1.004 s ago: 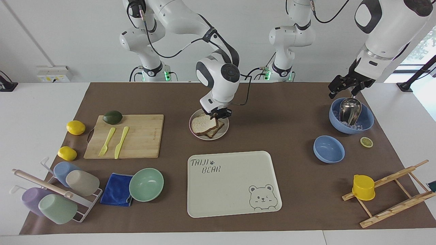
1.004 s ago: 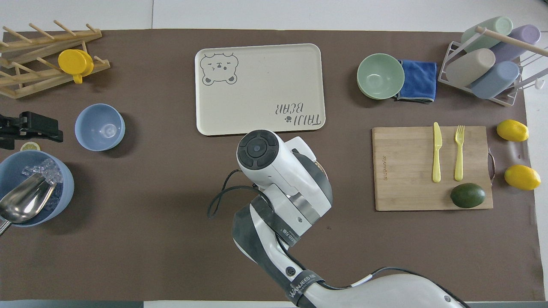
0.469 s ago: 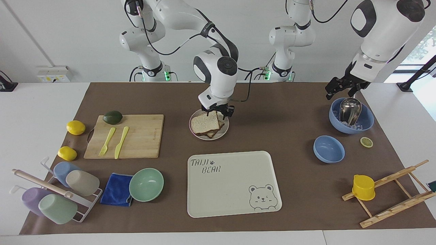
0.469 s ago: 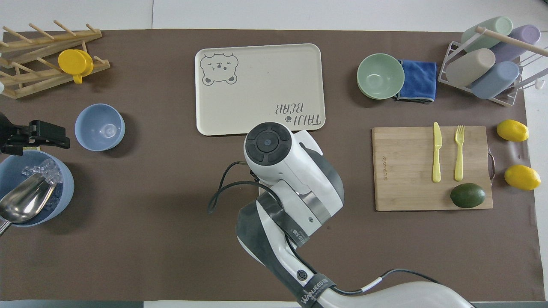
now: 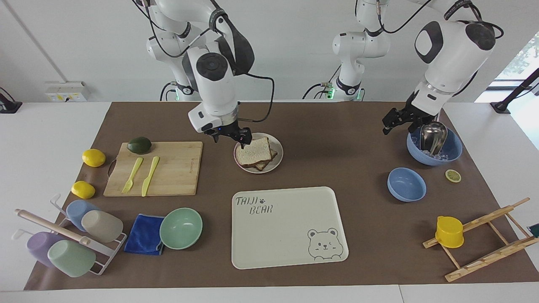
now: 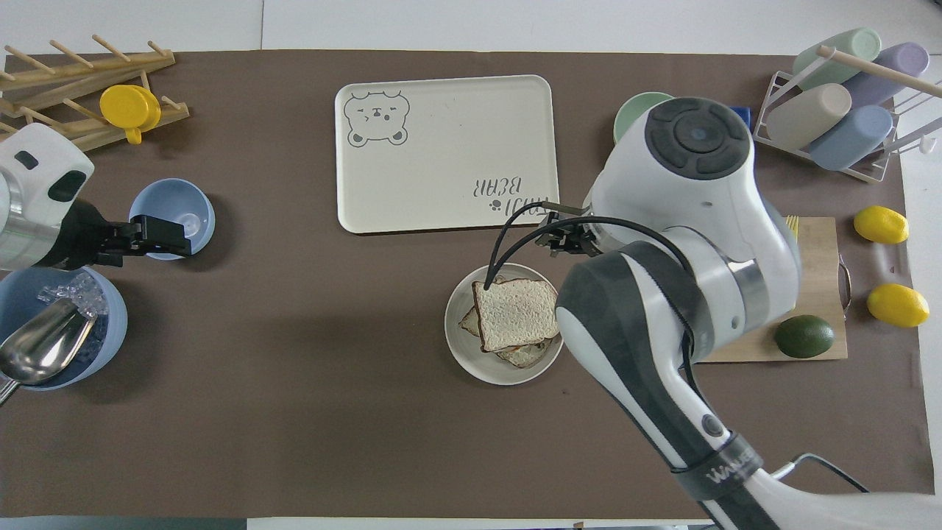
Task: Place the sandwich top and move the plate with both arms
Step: 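Release the bread and withdraw the right gripper while the left gripper reaches out, then grasp the plate rim with the left gripper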
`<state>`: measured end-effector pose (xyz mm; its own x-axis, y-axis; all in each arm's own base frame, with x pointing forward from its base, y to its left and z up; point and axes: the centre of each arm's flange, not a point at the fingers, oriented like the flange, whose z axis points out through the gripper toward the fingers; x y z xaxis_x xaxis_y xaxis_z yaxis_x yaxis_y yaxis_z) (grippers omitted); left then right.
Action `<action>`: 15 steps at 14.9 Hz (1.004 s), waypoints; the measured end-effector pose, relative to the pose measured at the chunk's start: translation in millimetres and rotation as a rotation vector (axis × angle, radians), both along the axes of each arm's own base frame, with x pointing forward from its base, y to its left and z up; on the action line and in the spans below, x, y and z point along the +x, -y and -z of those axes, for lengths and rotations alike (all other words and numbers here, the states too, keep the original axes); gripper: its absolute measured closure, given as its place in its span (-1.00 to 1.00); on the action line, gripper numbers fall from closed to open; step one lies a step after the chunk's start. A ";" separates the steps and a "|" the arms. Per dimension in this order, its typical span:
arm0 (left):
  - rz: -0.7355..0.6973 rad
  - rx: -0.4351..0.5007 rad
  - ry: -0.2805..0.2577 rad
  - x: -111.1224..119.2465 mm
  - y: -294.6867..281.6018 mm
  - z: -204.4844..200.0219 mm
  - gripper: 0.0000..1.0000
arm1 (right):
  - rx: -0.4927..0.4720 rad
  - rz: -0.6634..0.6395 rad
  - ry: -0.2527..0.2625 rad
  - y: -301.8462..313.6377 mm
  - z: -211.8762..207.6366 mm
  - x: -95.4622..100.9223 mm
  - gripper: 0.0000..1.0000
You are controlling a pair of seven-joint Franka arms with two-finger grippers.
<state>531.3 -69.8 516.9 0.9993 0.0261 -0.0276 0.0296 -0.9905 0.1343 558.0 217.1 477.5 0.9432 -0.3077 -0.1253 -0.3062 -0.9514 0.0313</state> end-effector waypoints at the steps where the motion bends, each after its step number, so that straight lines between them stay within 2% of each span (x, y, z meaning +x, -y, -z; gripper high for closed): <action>1: 0.012 -0.019 0.003 -1.3 14.6 10.0 -1.00 | -0.001 -0.003 -0.020 20.3 -5.4 1.0 -1.00; 3: 0.015 -0.047 0.018 -1.3 44.6 31.1 -1.00 | 0.006 -0.038 -0.055 65.3 -16.3 2.9 -1.00; 5: -0.002 -0.074 0.034 1.1 82.2 56.9 -1.00 | 0.026 -0.066 -0.066 120.4 -31.9 3.9 -1.00; 8: -0.021 -0.102 0.056 -0.6 155.5 100.8 -1.00 | 0.048 -0.077 -0.101 182.1 -61.2 -14.1 -1.00; 10: -0.036 -0.111 0.094 -12.8 198.5 126.5 -1.00 | 0.056 -0.073 -0.117 201.1 -74.3 -27.2 -1.00; 12: -0.034 -0.121 0.127 -31.1 227.0 145.2 -1.00 | 0.064 -0.076 -0.104 214.9 -76.7 -30.0 -1.00; 15: -0.003 -0.112 0.123 -50.8 247.6 169.7 -1.00 | 0.072 -0.108 -0.073 230.1 -72.1 -24.9 -1.00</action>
<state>480.5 -317.4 347.2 0.9952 0.0328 0.0924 0.0090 -0.9691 0.2467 533.1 -13.1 549.5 0.9579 -0.1927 -0.2130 -0.2013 -0.9793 -0.0193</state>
